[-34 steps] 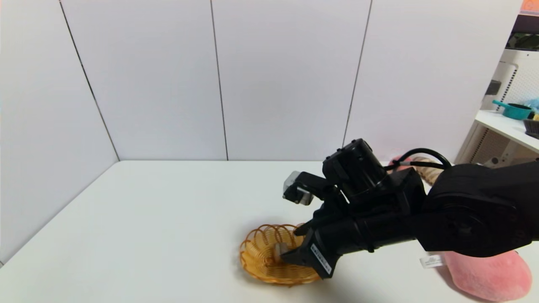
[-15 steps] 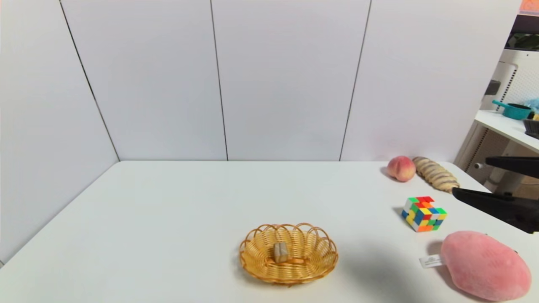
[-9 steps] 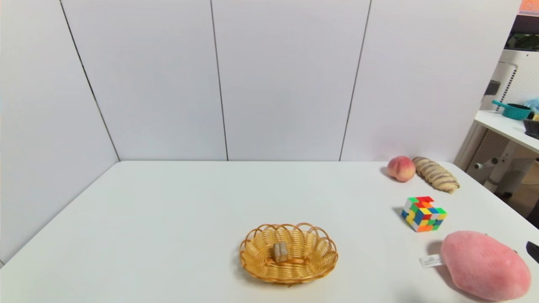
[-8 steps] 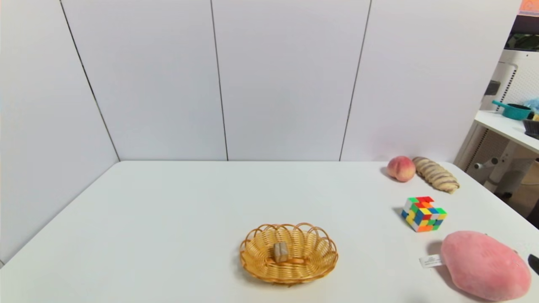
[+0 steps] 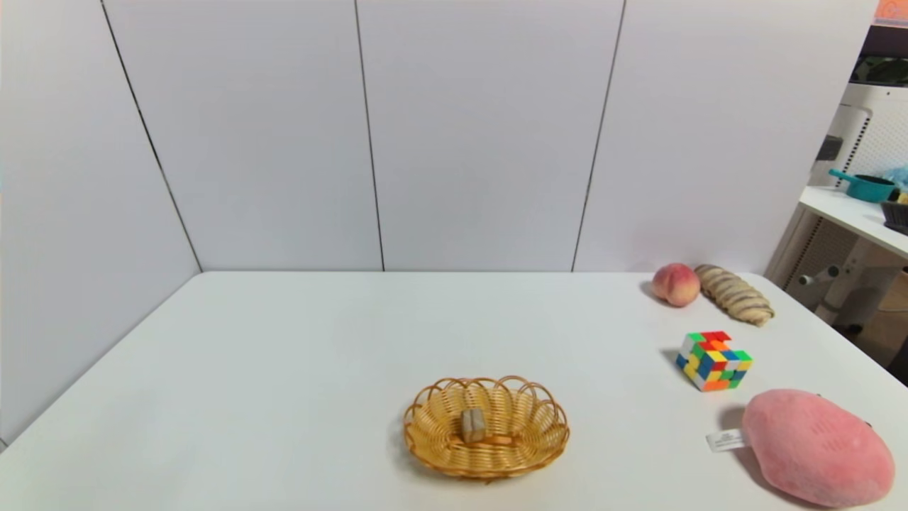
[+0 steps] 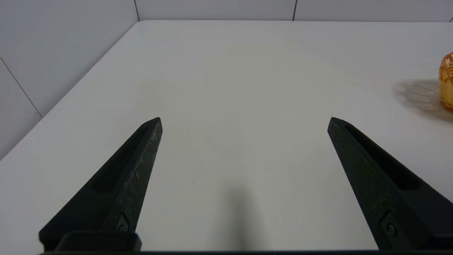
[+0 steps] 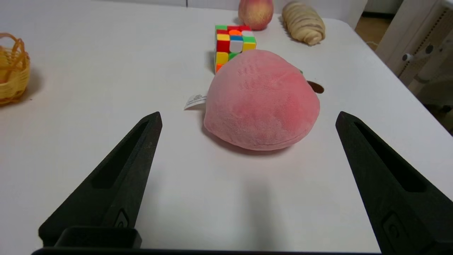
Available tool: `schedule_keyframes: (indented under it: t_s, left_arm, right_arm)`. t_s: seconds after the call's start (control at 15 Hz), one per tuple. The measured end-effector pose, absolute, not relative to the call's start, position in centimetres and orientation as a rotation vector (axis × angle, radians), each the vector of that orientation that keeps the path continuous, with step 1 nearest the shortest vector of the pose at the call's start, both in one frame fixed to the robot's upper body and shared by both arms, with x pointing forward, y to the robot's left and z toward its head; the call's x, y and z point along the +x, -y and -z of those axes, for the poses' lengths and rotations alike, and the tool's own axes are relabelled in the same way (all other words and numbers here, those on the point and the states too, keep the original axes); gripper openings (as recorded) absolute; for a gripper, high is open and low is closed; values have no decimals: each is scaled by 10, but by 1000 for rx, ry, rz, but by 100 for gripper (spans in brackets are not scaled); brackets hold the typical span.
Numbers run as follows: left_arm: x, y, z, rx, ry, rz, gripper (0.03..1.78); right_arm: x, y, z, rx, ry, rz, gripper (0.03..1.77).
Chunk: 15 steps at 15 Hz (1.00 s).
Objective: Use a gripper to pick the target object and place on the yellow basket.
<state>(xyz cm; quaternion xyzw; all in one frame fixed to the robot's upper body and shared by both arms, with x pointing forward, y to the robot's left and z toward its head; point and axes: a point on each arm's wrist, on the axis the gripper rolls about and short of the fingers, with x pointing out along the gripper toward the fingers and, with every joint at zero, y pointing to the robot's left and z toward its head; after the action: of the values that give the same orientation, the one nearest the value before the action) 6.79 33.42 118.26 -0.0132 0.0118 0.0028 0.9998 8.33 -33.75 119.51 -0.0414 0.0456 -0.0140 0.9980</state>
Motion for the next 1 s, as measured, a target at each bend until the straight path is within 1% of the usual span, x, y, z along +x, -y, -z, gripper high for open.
schedule_keyframes:
  t_s: [0.27,0.4,1.0]
  left_arm:
    - [68,-334,-1183,-26,-23,-6,169]
    - [68,-334,-1183,-27,-23,-5,169]
    - [68,-334,-1183,-26,-23,-6,169]
  right_arm:
    - [72,337,-1192,-23,47,29,169]
    - [70,337,-1190,8,57,25,169]
    - [69,337,-1190,14,72,27,169]
